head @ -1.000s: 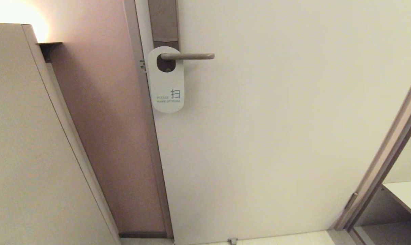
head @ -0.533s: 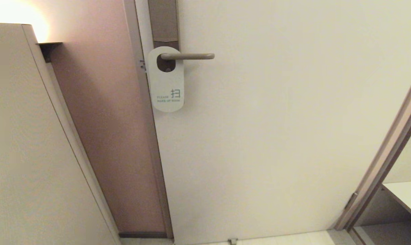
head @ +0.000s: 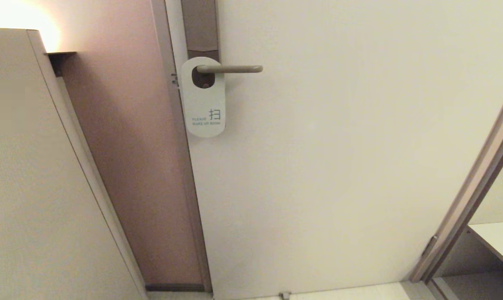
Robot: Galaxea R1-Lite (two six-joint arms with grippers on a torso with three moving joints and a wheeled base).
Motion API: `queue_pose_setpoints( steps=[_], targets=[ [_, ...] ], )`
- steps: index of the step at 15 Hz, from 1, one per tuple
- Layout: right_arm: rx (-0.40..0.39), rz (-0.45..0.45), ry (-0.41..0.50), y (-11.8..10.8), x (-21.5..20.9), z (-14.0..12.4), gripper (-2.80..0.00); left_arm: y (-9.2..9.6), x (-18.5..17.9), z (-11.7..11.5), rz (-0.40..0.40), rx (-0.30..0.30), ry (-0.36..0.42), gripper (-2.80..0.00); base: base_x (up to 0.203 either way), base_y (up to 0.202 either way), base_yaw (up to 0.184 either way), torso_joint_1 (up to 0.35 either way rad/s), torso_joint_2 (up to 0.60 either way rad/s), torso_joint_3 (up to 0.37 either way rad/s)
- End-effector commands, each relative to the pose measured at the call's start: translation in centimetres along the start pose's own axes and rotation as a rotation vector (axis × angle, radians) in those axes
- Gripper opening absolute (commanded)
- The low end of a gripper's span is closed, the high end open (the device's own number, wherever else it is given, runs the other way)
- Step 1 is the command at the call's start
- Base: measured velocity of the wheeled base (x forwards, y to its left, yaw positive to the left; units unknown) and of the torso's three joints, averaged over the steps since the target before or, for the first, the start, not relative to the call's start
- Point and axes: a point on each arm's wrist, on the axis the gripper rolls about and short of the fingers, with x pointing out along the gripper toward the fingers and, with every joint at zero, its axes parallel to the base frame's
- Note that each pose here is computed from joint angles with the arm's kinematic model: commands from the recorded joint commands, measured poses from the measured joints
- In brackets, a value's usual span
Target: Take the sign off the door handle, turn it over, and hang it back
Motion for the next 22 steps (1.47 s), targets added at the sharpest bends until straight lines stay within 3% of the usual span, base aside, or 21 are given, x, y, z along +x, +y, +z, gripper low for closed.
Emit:
queue_pose_setpoints(
  steps=[1, 22],
  targets=[
    [-0.001, 0.000, 0.000, 0.00, 0.00, 0.00, -2.80, 0.00, 0.01, 0.00, 0.000, 0.000, 0.002, -2.80, 0.000, 0.000, 0.000, 0.000, 0.00, 0.000],
    [0.001, -0.001, 0.001, 0.00, 0.00, -0.02, -2.80, 0.00, 0.01, 0.00, 0.000, 0.000, 0.002, -2.80, 0.000, 0.000, 0.000, 0.000, 0.00, 0.000]
  ],
)
